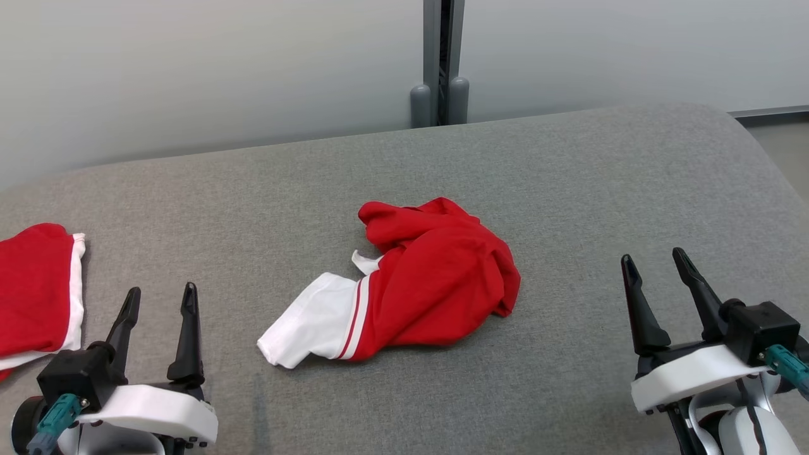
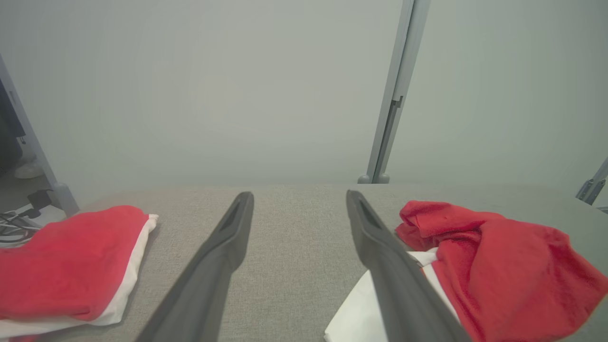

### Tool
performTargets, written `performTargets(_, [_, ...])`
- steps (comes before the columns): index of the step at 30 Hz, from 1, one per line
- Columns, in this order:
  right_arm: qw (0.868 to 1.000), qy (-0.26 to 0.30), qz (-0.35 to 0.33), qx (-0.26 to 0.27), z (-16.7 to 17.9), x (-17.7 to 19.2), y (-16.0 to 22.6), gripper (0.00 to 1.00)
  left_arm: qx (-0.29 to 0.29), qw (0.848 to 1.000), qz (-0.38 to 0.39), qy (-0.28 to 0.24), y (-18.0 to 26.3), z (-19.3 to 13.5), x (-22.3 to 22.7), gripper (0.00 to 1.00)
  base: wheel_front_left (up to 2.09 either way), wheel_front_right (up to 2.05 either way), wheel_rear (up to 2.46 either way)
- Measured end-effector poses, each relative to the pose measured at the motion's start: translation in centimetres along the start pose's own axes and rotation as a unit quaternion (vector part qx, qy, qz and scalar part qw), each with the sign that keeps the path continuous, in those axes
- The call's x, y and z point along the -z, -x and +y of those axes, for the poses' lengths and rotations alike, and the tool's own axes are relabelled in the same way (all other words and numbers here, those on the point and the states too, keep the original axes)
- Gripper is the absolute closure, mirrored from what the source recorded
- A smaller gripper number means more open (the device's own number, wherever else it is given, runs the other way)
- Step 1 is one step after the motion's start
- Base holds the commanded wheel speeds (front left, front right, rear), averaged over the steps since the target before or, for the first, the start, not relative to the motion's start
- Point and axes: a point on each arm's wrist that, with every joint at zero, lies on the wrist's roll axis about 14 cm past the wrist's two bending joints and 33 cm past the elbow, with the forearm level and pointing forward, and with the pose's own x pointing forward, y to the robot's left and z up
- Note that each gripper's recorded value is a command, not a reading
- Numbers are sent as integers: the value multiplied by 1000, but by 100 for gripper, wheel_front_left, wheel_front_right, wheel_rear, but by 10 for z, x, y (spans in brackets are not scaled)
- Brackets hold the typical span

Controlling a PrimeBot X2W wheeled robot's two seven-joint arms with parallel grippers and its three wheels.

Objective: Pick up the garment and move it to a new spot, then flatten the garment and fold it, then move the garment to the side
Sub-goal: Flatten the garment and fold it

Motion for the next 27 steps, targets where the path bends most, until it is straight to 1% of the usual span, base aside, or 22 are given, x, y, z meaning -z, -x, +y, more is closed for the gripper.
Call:
performTargets(4, [1000, 8, 0, -28, 15, -3, -11, 0, -11, 1000, -11, 6, 1, 6, -6, 0, 0, 0, 0])
performTargets(6, [998, 14, 1, -57, 31, -4, -21, 0, -16, 1000, -19, 6, 0, 10, -11, 0, 0, 0, 0])
performTargets(10, [990, 25, 14, -137, 79, 1, -38, 0, -30, 999, -39, 10, 0, 22, -22, 0, 0, 0, 0])
performTargets(13, [977, 34, 36, -206, 120, 14, -45, 0, -46, 997, -53, 12, 1, 32, -29, 0, 0, 0, 0])
performTargets(15, [965, 41, 56, -254, 149, 26, -44, 0, -53, 997, -60, 17, 3, 37, -31, 0, 0, 0, 0])
performTargets(18, [940, 52, 90, -324, 190, 49, -39, 0, -69, 995, -67, 16, 6, 49, -34, 0, 0, 0, 0])
performTargets(20, [921, 63, 114, -366, 213, 65, -34, 0, -77, 995, -69, 17, 8, 54, -34, 0, 0, 0, 0])
performTargets(21, [904, 66, 134, -401, 233, 79, -29, 0, -86, 994, -68, 17, 11, 59, -31, 0, 0, 0, 0])
performTargets(25, [865, 83, 174, -463, 265, 109, -14, 0, -105, 992, -64, 18, 13, 72, -26, 0, 0, 0, 0])
performTargets(27, [848, 92, 195, -484, 274, 123, -9, 0, -111, 992, -59, 21, 13, 75, -21, 0, 0, 0, 0])
